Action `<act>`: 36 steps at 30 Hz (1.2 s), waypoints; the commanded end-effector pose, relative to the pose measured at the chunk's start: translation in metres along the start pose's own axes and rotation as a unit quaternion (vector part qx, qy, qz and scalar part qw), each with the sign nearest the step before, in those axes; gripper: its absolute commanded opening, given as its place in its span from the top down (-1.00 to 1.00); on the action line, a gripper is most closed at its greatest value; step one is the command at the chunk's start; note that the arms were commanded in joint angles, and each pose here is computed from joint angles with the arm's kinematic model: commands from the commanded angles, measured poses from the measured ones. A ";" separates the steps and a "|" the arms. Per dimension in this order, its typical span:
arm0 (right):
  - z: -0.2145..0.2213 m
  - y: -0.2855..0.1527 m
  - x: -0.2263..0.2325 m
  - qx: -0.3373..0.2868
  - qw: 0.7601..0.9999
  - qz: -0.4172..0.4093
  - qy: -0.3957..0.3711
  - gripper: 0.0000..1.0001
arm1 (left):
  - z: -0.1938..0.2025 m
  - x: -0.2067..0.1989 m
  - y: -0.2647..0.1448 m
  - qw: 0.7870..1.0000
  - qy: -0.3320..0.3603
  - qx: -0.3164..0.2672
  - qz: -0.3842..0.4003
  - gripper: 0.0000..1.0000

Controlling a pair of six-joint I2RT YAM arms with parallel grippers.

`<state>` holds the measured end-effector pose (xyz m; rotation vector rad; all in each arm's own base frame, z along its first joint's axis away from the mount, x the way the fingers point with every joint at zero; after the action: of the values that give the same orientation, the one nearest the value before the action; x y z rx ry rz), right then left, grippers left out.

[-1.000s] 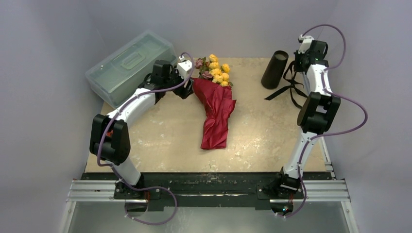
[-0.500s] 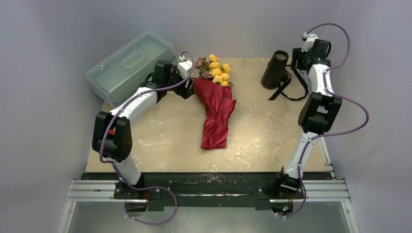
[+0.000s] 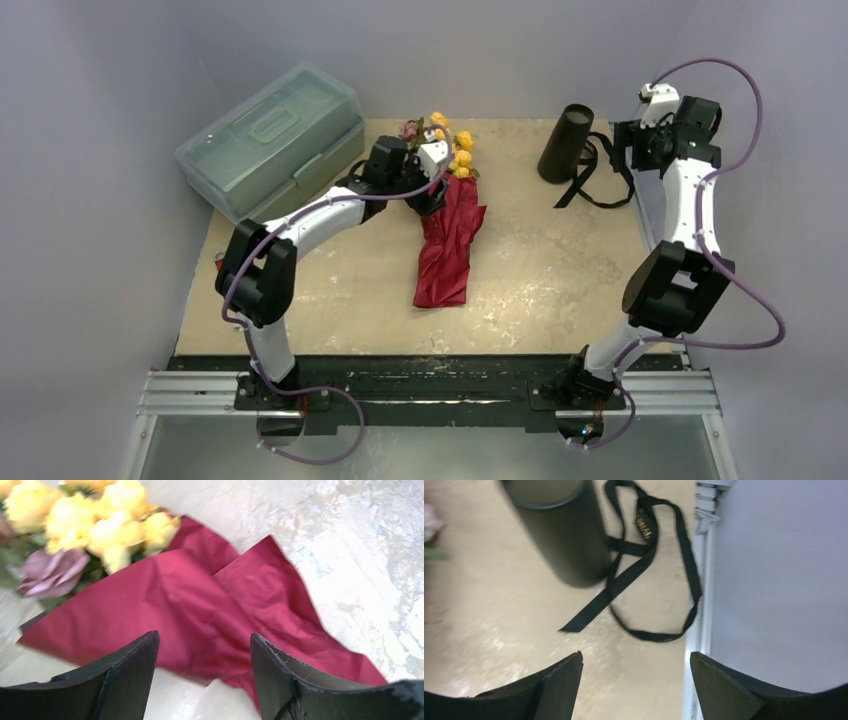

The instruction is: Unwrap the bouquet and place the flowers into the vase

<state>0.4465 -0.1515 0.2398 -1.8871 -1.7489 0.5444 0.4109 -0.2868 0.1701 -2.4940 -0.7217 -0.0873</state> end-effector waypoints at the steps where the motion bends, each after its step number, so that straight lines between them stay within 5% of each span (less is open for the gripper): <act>1: 0.012 -0.031 0.049 0.006 0.996 -0.088 -0.010 -0.63 | -0.042 -0.018 0.024 0.999 0.023 -0.038 -0.016 -0.32; 9: 0.035 -0.049 0.092 0.018 0.990 -0.139 0.011 -0.62 | -0.057 -0.070 0.070 0.996 0.067 -0.031 -0.042 -0.33; 15: 0.043 -0.046 0.104 0.023 0.990 -0.142 0.002 -0.60 | -0.043 -0.067 0.102 0.994 0.057 0.024 -0.088 -0.27; 20: 0.045 -0.044 0.108 0.028 0.988 -0.152 0.005 -0.58 | -0.036 -0.059 0.115 0.991 0.051 0.053 -0.114 0.07; 27: 0.042 -0.040 0.108 0.031 0.987 -0.158 -0.005 -0.56 | -0.065 -0.060 0.104 0.994 0.042 0.052 -0.090 1.00; 36: 0.044 -0.037 0.117 0.045 0.982 -0.184 -0.017 -0.52 | -0.091 -0.060 0.043 0.996 0.018 0.022 -0.080 1.00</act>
<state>0.3977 -0.0389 0.2178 -1.4899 -1.9247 0.5097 0.4024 -0.4091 0.1516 -2.2828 -0.8460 -0.1718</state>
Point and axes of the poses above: each gripper's point midway between its finger pads, its own y axis out along the fingers, its own x axis along the line the jaws close on, z = x × y, the point moved 2 cm from there along -y, back along the fingers, and after that the axes turned 13 degrees about y, right-handed, at the moved point
